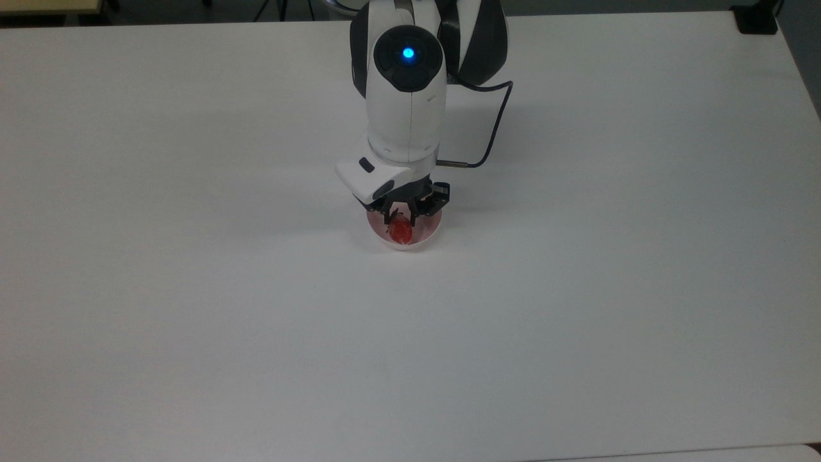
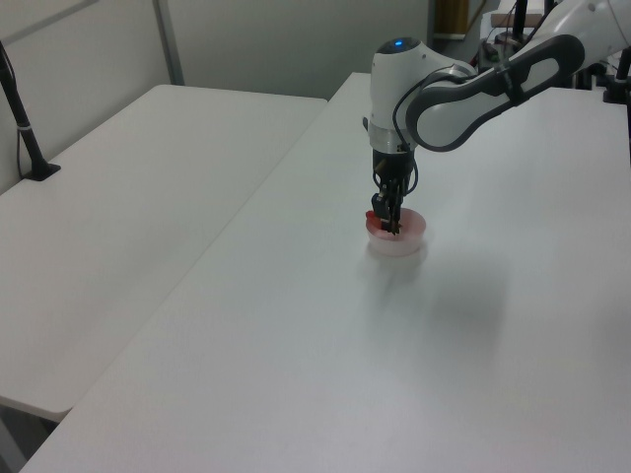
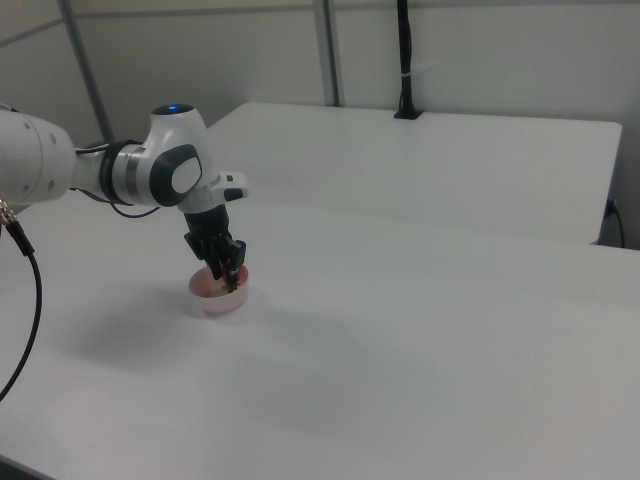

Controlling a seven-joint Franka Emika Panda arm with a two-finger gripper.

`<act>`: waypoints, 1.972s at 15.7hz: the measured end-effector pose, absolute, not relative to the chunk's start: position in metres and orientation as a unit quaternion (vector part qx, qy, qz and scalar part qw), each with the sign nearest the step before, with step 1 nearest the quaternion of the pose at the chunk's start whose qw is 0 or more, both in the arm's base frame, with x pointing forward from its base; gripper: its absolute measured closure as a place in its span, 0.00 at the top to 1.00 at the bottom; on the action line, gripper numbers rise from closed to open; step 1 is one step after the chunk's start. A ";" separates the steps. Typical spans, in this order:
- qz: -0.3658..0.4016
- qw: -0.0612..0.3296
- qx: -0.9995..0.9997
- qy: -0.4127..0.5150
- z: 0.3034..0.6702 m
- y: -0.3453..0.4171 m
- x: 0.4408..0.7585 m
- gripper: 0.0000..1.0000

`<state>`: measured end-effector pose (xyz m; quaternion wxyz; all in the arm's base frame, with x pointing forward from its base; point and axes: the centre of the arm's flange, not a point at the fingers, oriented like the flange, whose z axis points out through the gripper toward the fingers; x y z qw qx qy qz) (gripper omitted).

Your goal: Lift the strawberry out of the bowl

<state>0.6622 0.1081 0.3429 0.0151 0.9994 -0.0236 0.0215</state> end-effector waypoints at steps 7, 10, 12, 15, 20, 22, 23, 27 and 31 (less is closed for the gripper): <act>0.022 0.015 1.000 -0.009 0.344 0.108 0.663 0.33; 0.022 0.016 1.000 0.002 0.344 0.108 0.663 0.36; 0.022 0.016 1.000 0.008 0.344 0.109 0.663 0.42; 0.022 0.016 1.000 0.014 0.344 0.110 0.662 0.72; 0.022 0.028 0.999 0.030 0.343 0.114 0.662 0.99; 0.021 0.033 0.999 0.037 0.341 0.114 0.661 0.99; 0.020 0.037 0.998 0.042 0.339 0.114 0.661 0.97; 0.015 0.048 0.997 0.059 0.331 0.117 0.660 0.92; 0.007 0.050 0.997 0.066 0.321 0.118 0.659 0.88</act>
